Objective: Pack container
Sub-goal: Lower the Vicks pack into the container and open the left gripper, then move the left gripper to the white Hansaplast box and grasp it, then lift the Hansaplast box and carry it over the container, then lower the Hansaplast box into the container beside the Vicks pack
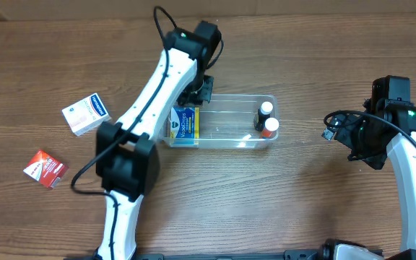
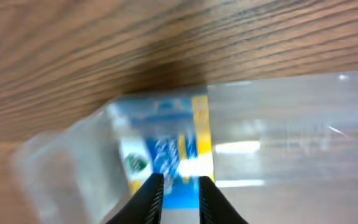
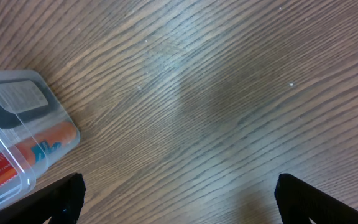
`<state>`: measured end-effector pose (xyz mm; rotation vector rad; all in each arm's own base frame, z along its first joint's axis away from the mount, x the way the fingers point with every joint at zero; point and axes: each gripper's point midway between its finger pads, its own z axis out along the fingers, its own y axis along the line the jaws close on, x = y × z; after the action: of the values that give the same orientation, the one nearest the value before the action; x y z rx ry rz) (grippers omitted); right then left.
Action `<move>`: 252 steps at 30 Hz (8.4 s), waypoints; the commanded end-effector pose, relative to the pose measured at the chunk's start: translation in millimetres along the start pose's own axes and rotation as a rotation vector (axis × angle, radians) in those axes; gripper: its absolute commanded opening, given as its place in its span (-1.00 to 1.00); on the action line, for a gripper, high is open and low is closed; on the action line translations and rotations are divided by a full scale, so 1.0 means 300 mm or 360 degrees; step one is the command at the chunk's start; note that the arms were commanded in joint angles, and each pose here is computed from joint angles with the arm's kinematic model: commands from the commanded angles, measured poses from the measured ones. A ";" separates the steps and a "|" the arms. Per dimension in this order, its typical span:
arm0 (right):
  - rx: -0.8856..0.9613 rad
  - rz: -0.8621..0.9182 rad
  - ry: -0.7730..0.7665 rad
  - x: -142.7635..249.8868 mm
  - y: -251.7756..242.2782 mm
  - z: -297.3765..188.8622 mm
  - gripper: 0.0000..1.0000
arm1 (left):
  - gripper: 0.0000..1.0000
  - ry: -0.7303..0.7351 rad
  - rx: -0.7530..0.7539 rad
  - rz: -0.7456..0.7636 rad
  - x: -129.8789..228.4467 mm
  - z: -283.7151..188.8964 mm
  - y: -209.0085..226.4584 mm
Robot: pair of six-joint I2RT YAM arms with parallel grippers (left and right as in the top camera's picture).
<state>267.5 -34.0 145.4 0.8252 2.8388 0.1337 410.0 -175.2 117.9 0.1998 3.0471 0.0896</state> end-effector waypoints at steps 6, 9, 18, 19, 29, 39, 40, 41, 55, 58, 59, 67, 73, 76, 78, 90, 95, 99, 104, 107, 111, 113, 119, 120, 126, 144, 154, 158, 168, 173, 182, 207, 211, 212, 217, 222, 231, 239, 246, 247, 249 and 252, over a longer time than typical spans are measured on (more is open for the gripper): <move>-0.0019 -0.0005 -0.0023 -0.004 0.001 -0.011 1.00 | 1.00 -0.0610 -0.0138 -0.0373 0.044 -0.579 0.414; -0.0021 -0.0004 -0.0028 -0.006 0.002 -0.011 1.00 | 1.00 -0.0621 -0.0095 -0.0812 0.084 -0.601 0.643; -0.0020 -0.0006 -0.0027 -0.005 0.002 -0.011 1.00 | 1.00 -0.0349 -0.0178 0.0056 0.069 -0.385 0.858; -0.0020 -0.0016 -0.0028 -0.006 0.002 -0.011 1.00 | 1.00 -0.0335 -0.0188 0.0208 0.061 -0.372 0.857; -0.0020 -0.0030 -0.0027 -0.005 0.002 -0.011 1.00 | 1.00 -0.0295 -0.0042 0.0634 0.031 -0.273 0.838; -0.0020 -0.0049 -0.0029 -0.006 0.002 -0.011 1.00 | 1.00 -0.0068 0.0046 0.0676 0.049 -0.014 0.991; -0.0019 -0.0064 -0.0028 -0.005 0.002 -0.011 1.00 | 1.00 -0.0063 0.0050 0.0686 0.037 0.018 0.996; -0.0019 -0.0065 -0.0028 -0.005 0.002 -0.011 1.00 | 1.00 -0.0050 0.0060 0.0714 0.036 0.037 0.996; -0.0013 -0.0078 -0.0051 -0.017 0.001 -0.011 1.00 | 1.00 0.0089 0.0180 0.1053 0.048 0.218 0.975; -0.0012 -0.0079 -0.0057 -0.020 0.001 -0.011 1.00 | 1.00 0.0096 0.0188 0.1072 0.049 0.227 0.972; -0.0012 -0.0079 -0.0058 -0.020 0.001 -0.011 1.00 | 1.00 0.0103 0.0194 0.1080 0.051 0.235 0.970; -0.0016 -0.0079 -0.0069 -0.026 0.003 -0.012 1.00 | 1.00 0.0274 0.0289 0.1126 0.109 0.384 0.936; -0.0019 -0.0079 -0.0075 -0.029 0.005 -0.012 1.00 | 1.00 0.0355 0.0305 0.1100 0.132 0.465 0.939; -0.0018 -0.0080 -0.0074 -0.028 0.005 -0.012 1.00 | 1.00 0.0316 0.0386 0.1034 0.132 0.463 0.909; -0.0019 -0.0080 -0.0073 -0.028 0.005 -0.012 1.00 | 1.00 0.0284 0.0420 0.0897 0.121 0.462 0.888; -0.0018 -0.0080 -0.0073 -0.028 0.004 -0.012 1.00 | 1.00 0.0217 0.0504 0.0729 0.099 0.458 0.850; -0.0018 -0.0080 -0.0074 -0.028 0.005 -0.012 1.00 | 0.80 0.0223 0.0507 0.0729 0.102 0.457 0.849; -0.0019 -0.0080 -0.0075 -0.029 0.005 -0.012 1.00 | 0.40 0.0274 0.0461 0.0737 0.117 0.458 0.868; -0.0019 -0.0080 -0.0075 -0.029 0.005 -0.012 1.00 | 0.29 0.0331 0.0391 0.0693 0.131 0.461 0.894; -0.0019 -0.0080 -0.0075 -0.029 0.005 -0.012 1.00 | 0.19 0.0364 0.0325 0.0631 0.133 0.461 0.916; -0.0019 -0.0079 -0.0075 -0.029 0.005 -0.012 1.00 | -0.09 0.0365 0.0248 0.0464 0.115 0.447 0.938; -0.0020 -0.0079 -0.0076 -0.029 0.005 -0.012 1.00 | -0.12 0.0345 0.0220 0.0361 0.097 0.430 0.945; -0.0021 -0.0080 -0.0080 -0.031 0.006 -0.012 1.00 | -0.15 0.0232 0.0125 0.0031 0.019 0.297 0.949; -0.0021 -0.0080 -0.0080 -0.031 0.006 -0.012 1.00 | -0.16 0.0203 0.0109 -0.0033 0.006 0.257 0.945; -0.0024 -0.0078 -0.0073 -0.028 0.007 -0.012 1.00 | -0.34 0.0027 0.0078 -0.0230 -0.015 -0.044 0.827; -0.0040 -0.0068 0.0004 0.009 0.008 -0.011 1.00 | -0.54 -0.0275 0.0491 -0.0149 0.076 -0.458 -0.161; -0.0039 -0.0068 0.0007 0.011 0.007 -0.011 1.00 | -0.88 0.0100 0.0347 -0.0289 0.102 -0.127 -0.357; -0.0037 -0.0068 0.0011 0.013 0.006 -0.011 1.00 | -0.88 0.0167 0.0282 -0.0316 0.094 -0.027 -0.361; -0.0035 -0.0067 0.0016 0.016 0.005 -0.011 1.00 | -0.73 0.0114 0.0132 -0.0357 0.072 0.006 -0.305; -0.0034 -0.0067 0.0018 0.016 0.005 -0.011 1.00 | -0.74 0.0104 0.0136 -0.0401 0.048 0.009 -0.271; -0.0034 -0.0068 0.0017 0.016 0.005 -0.011 1.00 | -0.71 0.0103 0.0130 -0.0463 0.022 0.015 -0.215; -0.0031 -0.0066 0.0026 0.020 0.003 -0.011 1.00 | 0.50 0.0195 0.0080 -0.0420 0.081 0.011 -0.213; -0.0031 -0.0067 0.0026 0.020 0.003 -0.011 1.00 | 0.50 0.0186 0.0085 -0.0421 0.075 0.013 -0.215; -0.0031 -0.0067 0.0025 0.020 0.003 -0.011 1.00 | 0.50 0.0187 0.0083 -0.0421 0.076 0.017 -0.215; -0.0033 -0.0068 0.0021 0.018 0.004 -0.011 1.00 | 0.52 0.0282 0.0033 -0.0415 0.124 0.098 -0.211; -0.0032 -0.0067 0.0021 0.018 0.004 -0.011 1.00 | 0.51 0.0279 0.0035 -0.0385 0.124 0.146 -0.216; -0.0032 -0.0067 0.0022 0.019 0.004 -0.011 1.00 | 0.52 0.0221 0.0039 -0.0360 0.095 0.150 -0.213; -0.0032 -0.0067 0.0022 0.019 0.004 -0.011 1.00 | 1.00 0.0233 0.0031 -0.0362 0.100 0.150 -0.207; -0.0032 -0.0067 0.0021 0.018 0.004 -0.011 1.00 | 1.00 0.0206 0.0042 -0.0247 0.096 0.118 -0.201; -0.0032 -0.0067 0.0021 0.018 0.004 -0.011 1.00 | 1.00 0.0186 0.0054 -0.0216 0.091 0.103 -0.204; -0.0033 -0.0068 0.0021 0.018 0.004 -0.011 1.00 | 0.97 0.0129 0.0105 -0.0104 0.078 0.062 -0.230; -0.0033 -0.0068 0.0018 0.017 0.004 -0.011 1.00 | 0.82 0.0110 0.0238 0.0194 0.098 0.029 -0.315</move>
<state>262.7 -29.3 144.7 0.7650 2.8777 0.1587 376.3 -234.5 67.0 0.0542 3.2004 0.0261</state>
